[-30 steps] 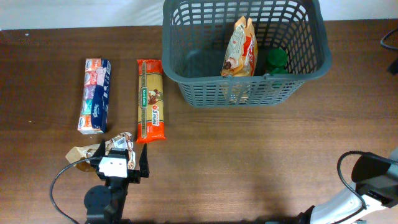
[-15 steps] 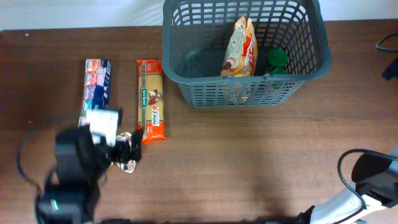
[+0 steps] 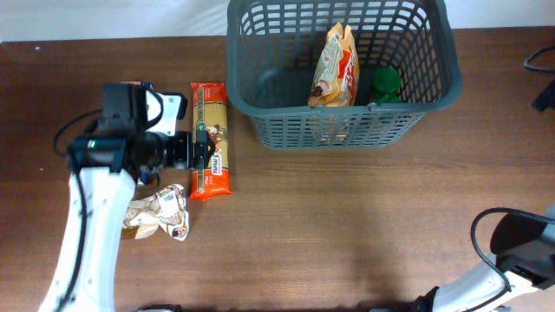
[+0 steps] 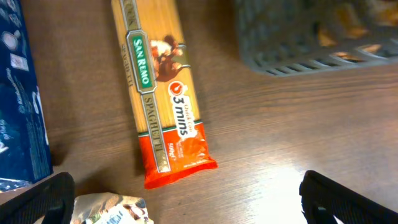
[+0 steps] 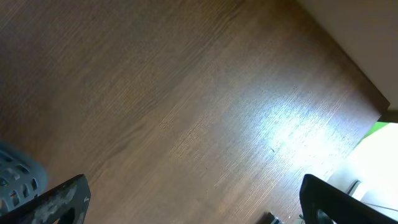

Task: Pack container
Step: 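Move the left gripper over the red San Remo spaghetti packet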

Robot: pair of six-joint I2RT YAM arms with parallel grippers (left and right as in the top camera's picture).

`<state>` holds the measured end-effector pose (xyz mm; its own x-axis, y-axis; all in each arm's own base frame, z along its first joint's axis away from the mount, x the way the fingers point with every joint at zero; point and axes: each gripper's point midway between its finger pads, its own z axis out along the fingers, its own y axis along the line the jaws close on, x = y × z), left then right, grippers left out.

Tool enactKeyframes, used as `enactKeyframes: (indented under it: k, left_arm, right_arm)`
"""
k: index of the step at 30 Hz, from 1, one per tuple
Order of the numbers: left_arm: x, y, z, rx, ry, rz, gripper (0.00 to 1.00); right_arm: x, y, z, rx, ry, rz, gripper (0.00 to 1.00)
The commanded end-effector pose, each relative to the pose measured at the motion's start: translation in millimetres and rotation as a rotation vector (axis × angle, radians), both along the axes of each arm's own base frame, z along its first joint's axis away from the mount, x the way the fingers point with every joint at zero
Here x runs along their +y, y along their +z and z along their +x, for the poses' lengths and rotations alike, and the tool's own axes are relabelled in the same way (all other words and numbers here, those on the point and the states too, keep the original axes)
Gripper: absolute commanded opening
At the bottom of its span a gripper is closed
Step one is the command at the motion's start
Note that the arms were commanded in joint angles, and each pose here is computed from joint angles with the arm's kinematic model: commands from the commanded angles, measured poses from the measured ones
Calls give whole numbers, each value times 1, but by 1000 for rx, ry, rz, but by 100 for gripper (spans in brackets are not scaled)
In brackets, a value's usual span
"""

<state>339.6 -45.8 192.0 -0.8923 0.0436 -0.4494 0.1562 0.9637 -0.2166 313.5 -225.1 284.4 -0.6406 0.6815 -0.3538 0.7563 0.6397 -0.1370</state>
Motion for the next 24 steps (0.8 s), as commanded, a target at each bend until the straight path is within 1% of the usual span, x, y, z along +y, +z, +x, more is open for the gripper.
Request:
enactKeyframes:
  k: [1,3,5,7,13,15,17,24]
  left_arm:
    - [7,1,15,7,48,14,99]
    - [12,-1,22,17,87,24,99]
    - [25,-6,27,36,170,75,99]
    - [32,-9,28,41,190,108,99]
    - [31,-8,40,2,192,102,99]
    - [23,-4,47,-29,172,54,99]
    - [19,-1,51,-48,158,43,99]
    - [15,-31,56,21,153,108,99]
  right_arm:
    - [-3,0,-3,6,-21,-10,99]
    - [-3,0,-3,6,-21,-10,99]
    - [-3,0,-2,5,-21,-10,99]
    - [-3,0,-3,5,-21,-10,99]
    - [-3,0,-3,6,-21,-10,99]
    - [-3,0,-2,5,-21,-10,99]
    - [-3,0,-2,5,-21,-10,99]
    - [-3,0,-3,6,-21,-10,99]
